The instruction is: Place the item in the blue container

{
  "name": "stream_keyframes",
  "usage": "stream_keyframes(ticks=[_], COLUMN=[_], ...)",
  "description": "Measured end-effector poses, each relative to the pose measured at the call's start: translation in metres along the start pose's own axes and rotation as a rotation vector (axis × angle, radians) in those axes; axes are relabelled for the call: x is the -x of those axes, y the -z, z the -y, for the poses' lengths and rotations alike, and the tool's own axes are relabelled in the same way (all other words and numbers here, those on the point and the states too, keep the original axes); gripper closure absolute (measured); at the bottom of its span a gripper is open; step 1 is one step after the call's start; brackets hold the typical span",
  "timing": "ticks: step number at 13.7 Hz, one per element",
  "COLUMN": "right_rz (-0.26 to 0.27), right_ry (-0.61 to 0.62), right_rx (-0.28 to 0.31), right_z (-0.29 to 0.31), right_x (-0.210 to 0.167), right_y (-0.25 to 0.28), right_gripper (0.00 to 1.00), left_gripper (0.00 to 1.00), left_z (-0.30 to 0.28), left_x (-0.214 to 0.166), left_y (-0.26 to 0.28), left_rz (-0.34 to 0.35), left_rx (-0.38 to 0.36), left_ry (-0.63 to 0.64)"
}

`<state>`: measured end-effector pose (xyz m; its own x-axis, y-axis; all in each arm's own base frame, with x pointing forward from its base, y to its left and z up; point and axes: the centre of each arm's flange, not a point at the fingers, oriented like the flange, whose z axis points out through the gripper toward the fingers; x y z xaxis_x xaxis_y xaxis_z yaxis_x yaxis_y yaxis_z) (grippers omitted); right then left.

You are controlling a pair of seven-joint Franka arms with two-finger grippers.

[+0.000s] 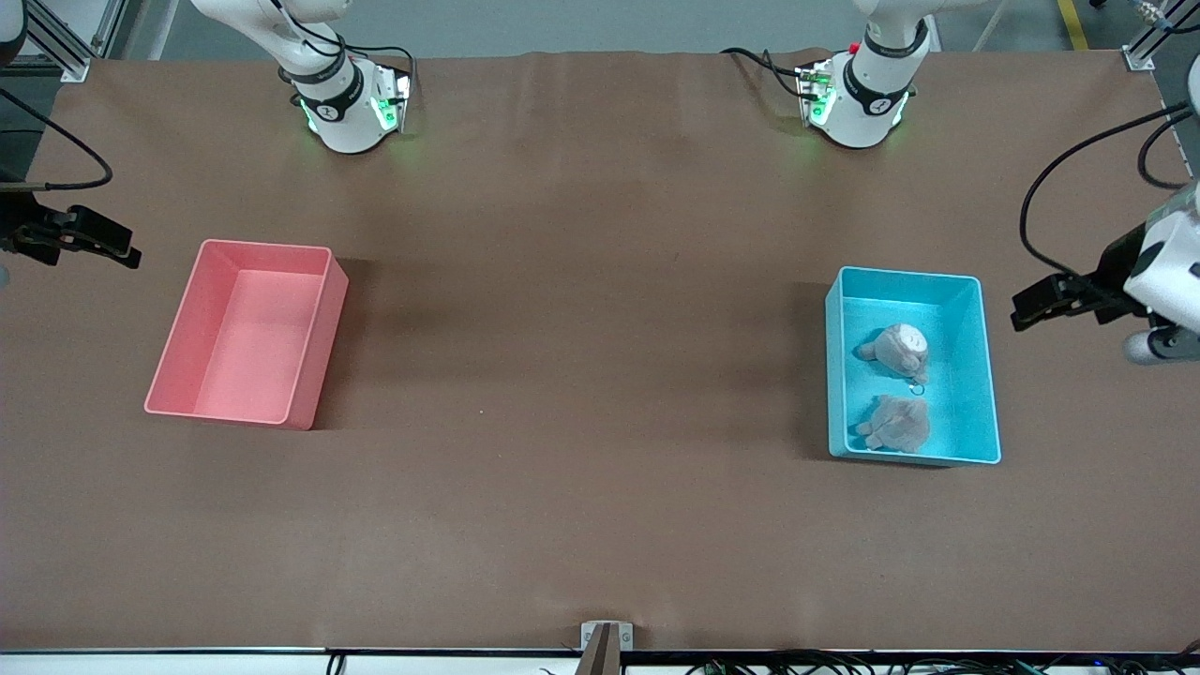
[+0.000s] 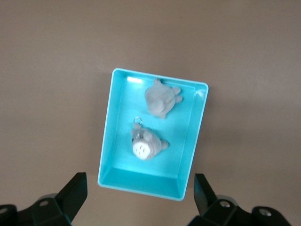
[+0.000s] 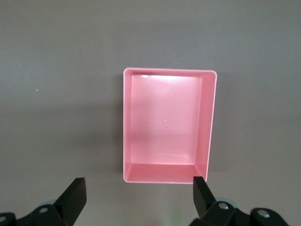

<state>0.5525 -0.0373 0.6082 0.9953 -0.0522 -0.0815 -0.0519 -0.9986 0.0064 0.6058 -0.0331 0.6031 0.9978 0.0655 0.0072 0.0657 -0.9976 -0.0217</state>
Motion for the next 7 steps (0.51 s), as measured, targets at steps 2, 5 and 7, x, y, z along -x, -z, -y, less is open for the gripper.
stream_keyframes(ticks=[2,5,7], right_rz=[0.021,0.018,0.017], right_ry=[0.003,0.003,0.004], right_rx=[0.000,-0.001,-0.003], right_z=[0.001,0.002,0.001], right_x=[0.002,0.013,0.027], right_y=[-0.001,0.010,0.023], right_gripper=[0.00,0.00,0.00], left_gripper=[0.00,0.00,0.00], left_z=[-0.001,-0.011,-0.029], left_x=[0.016,0.045,0.063], left_y=[0.024,0.050,0.056], left_rz=[0.004,0.033,0.038], left_rx=[-0.009,-0.026,-0.038], left_ry=[-0.002,-0.022,-0.051])
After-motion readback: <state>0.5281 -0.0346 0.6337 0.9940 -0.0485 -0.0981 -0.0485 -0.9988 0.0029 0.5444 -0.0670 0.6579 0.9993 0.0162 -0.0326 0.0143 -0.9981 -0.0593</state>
